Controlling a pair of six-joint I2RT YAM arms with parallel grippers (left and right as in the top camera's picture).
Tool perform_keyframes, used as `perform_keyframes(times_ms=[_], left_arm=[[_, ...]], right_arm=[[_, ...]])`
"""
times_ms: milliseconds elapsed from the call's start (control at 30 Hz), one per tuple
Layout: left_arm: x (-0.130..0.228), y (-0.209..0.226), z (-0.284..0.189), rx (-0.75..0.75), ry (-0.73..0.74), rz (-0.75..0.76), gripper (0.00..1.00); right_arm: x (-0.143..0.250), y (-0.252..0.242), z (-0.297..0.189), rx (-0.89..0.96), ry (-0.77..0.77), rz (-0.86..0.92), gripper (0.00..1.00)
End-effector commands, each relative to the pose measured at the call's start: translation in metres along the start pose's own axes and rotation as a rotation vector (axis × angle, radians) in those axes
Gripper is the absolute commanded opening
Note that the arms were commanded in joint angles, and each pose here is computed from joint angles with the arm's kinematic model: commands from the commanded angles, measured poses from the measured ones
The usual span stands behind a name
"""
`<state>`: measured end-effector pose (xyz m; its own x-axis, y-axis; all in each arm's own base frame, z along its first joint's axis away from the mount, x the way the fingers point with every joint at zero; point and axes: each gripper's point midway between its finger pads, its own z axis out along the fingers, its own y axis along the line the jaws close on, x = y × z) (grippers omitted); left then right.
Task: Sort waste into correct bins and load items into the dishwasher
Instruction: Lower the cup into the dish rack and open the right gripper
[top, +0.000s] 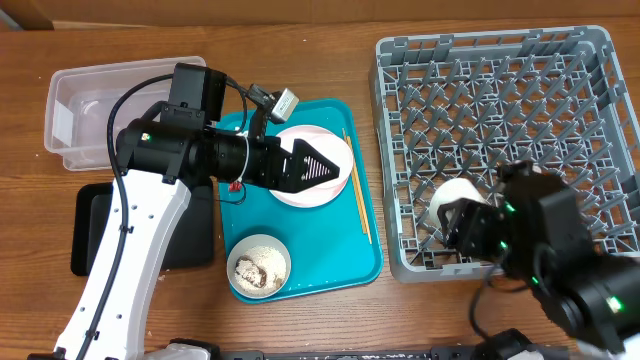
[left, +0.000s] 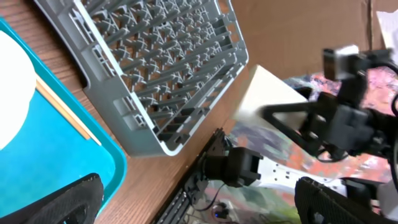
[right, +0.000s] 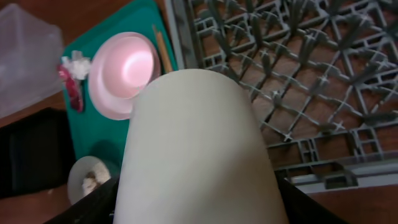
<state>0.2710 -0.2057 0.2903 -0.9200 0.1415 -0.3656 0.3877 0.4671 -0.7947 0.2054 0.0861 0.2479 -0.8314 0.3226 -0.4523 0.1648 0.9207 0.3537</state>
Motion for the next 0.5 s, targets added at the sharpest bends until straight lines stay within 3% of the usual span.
perform_keyframes(times_ms=[0,233,367,467], left_arm=[[-0.005,-0.003,-0.003,-0.026,-0.020,0.028,1.00],[-0.003,-0.002,-0.003,-0.031,-0.013,0.017,1.00],[0.002,0.000,-0.003,-0.042,0.005,-0.009,1.00],[0.005,0.005,-0.003,-0.069,0.010,-0.021,1.00]], right_arm=[[-0.004,-0.013,0.025,0.122,0.031,0.065,0.66],[0.006,-0.019,0.107,0.296,0.256,0.039,0.66],[0.041,-0.023,0.137,0.338,0.483,0.025,0.66],[0.043,-0.029,0.148,0.376,0.503,0.012,0.91]])
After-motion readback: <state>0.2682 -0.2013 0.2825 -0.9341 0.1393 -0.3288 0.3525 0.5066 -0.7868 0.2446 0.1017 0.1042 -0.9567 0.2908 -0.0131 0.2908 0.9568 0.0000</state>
